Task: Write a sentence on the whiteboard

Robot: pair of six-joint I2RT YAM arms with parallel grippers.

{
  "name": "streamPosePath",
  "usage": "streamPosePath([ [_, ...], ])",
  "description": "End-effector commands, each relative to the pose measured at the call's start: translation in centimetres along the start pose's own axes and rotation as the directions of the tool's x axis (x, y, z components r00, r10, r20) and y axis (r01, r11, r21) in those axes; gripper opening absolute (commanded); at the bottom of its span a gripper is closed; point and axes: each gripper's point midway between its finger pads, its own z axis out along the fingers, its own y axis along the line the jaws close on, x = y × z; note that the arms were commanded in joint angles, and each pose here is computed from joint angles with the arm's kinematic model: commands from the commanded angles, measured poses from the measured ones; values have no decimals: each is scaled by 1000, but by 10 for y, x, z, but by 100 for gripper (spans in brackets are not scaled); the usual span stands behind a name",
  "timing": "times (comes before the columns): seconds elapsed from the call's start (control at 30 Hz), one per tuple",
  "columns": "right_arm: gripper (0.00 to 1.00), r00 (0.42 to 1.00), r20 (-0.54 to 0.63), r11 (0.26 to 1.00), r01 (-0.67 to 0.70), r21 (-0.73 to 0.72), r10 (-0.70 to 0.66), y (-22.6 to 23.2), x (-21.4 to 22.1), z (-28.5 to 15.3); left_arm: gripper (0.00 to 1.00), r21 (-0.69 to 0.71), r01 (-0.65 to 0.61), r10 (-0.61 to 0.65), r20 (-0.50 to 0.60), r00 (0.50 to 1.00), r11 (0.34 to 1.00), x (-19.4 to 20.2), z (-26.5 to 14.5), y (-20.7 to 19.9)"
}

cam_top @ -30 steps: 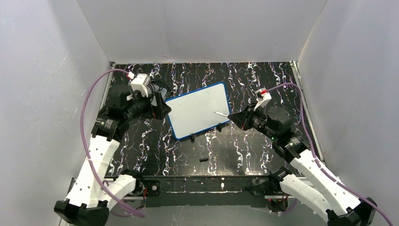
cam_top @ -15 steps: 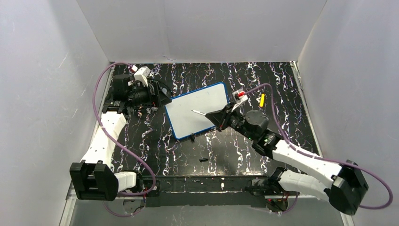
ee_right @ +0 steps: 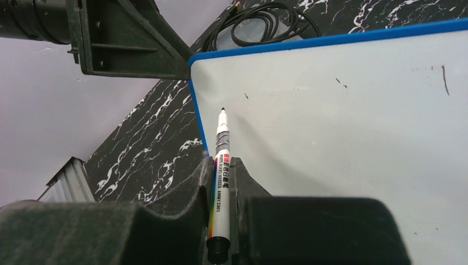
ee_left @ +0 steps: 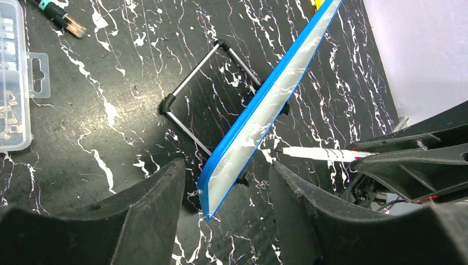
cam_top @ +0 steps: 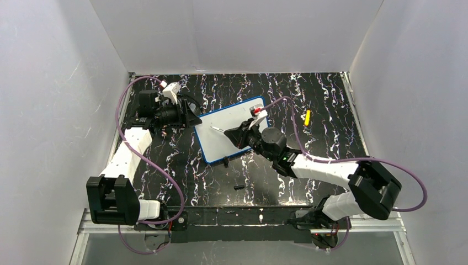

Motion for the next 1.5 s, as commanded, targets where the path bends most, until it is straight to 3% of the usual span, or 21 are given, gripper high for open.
streamPosePath([
  [0.0, 1, 987, 161, 997, 29, -65, -18, 27, -48, 18, 53, 18, -19, 19, 0, 1000, 1000, -1, -1, -3],
  [0.33, 1, 987, 159, 996, 44, -73, -32, 31, -43, 33, 34, 11, -20, 20, -12, 1000, 1000, 4, -2, -1],
  [1.2, 1, 983, 177, 996, 64, -60, -52, 34, -36, 42, 0, -20, -103, 102, -35, 994, 994, 12, -2, 11],
  [1.47, 1, 982, 182, 997, 65, -49, -55, 33, -35, 43, 0, -17, -143, 142, -27, 989, 990, 14, -4, 10],
])
